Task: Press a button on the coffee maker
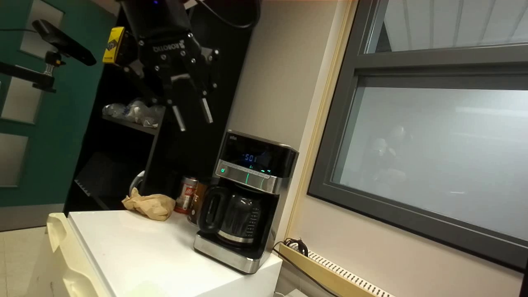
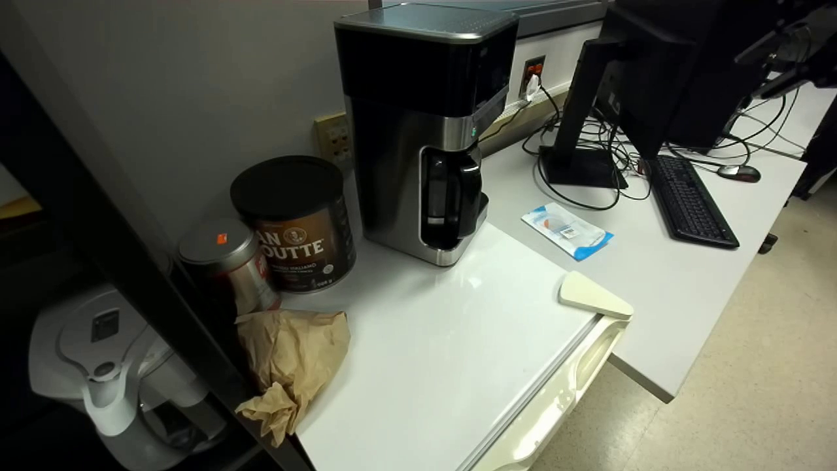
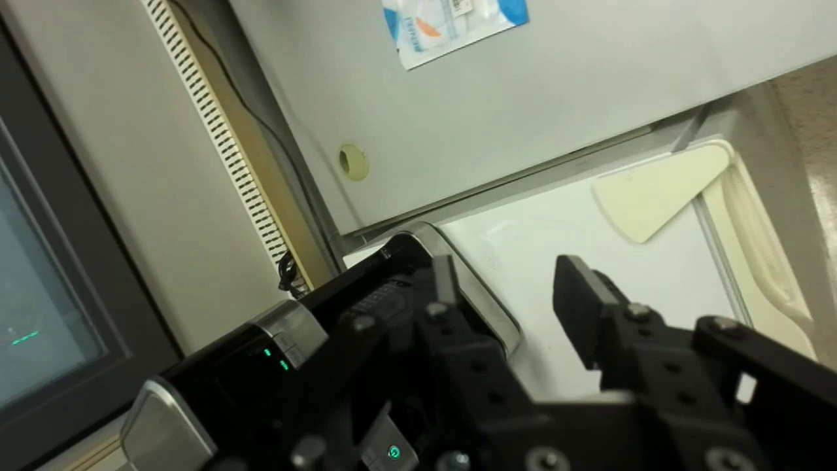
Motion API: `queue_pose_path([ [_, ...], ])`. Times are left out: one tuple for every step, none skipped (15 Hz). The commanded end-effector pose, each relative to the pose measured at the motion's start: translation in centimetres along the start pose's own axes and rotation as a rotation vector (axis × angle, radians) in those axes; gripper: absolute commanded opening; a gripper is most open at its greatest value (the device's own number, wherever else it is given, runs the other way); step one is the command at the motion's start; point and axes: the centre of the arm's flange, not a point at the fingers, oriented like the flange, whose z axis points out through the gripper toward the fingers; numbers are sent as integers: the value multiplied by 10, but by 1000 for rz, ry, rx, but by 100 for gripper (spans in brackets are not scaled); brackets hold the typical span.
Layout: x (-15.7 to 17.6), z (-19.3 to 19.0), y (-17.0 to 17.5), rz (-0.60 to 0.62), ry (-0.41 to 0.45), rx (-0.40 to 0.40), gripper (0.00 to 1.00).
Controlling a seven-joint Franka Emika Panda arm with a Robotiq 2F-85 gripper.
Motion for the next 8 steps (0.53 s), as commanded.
queue_pose_path([
  [-2, 35, 18, -66, 78, -93, 12],
  [-4, 40, 22, -76, 101, -115, 5],
  [-5, 45, 26, -81, 120, -135, 1],
  [-6, 51, 31, -81, 141, -152, 0],
  [-7, 55, 36, -78, 157, -165, 0],
  [-6, 62, 41, -67, 176, -176, 0],
  [-5, 68, 46, -58, 190, -182, 1],
  [-4, 74, 50, -46, 203, -185, 1],
])
